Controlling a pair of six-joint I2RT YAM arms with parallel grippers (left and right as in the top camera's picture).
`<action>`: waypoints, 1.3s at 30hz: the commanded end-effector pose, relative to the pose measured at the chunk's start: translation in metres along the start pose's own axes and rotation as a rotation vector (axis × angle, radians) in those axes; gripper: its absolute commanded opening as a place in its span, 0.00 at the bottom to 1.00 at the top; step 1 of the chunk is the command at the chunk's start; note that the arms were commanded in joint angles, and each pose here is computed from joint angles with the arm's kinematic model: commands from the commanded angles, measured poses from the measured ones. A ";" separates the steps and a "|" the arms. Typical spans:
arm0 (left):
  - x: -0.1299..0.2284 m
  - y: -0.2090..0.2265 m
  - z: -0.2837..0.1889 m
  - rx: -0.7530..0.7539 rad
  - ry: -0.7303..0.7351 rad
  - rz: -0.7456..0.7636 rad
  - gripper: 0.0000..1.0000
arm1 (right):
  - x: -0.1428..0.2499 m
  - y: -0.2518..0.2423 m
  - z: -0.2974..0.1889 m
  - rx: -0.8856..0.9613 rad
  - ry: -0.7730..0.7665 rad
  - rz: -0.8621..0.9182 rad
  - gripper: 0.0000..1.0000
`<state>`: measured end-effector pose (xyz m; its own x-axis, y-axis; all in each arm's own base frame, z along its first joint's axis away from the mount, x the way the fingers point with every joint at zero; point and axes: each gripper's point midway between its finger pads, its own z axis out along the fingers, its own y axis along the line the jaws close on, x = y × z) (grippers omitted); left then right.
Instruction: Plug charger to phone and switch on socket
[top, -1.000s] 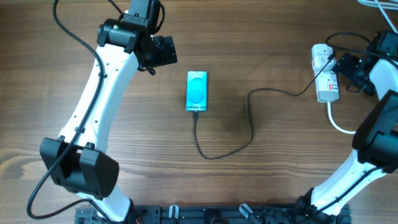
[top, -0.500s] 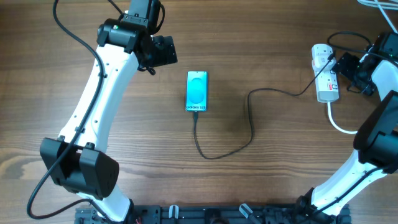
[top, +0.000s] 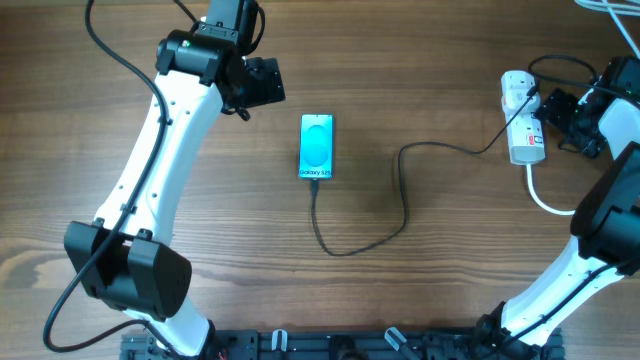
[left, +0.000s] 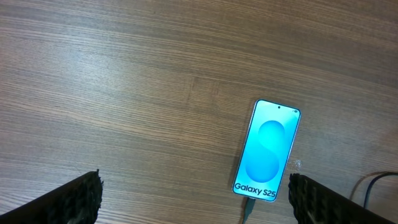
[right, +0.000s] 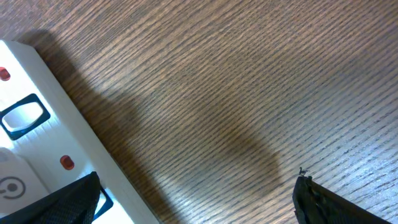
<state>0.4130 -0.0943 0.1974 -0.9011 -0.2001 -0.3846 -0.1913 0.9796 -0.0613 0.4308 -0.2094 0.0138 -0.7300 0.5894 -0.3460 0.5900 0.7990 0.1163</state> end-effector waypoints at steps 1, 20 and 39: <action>0.000 0.004 0.005 -0.021 0.003 -0.015 1.00 | 0.023 0.019 0.016 -0.098 0.089 -0.066 1.00; 0.000 0.004 0.005 -0.021 0.003 -0.015 1.00 | 0.030 0.025 0.015 -0.132 0.117 -0.067 1.00; 0.000 0.004 0.005 -0.021 0.003 -0.015 1.00 | 0.032 0.001 -0.021 0.008 0.125 0.018 1.00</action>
<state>0.4130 -0.0943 0.1974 -0.9011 -0.2001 -0.3848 -0.1914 0.9796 -0.0610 0.4146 -0.1804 0.0144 -0.7730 0.5951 -0.2200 0.5624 0.8032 0.1965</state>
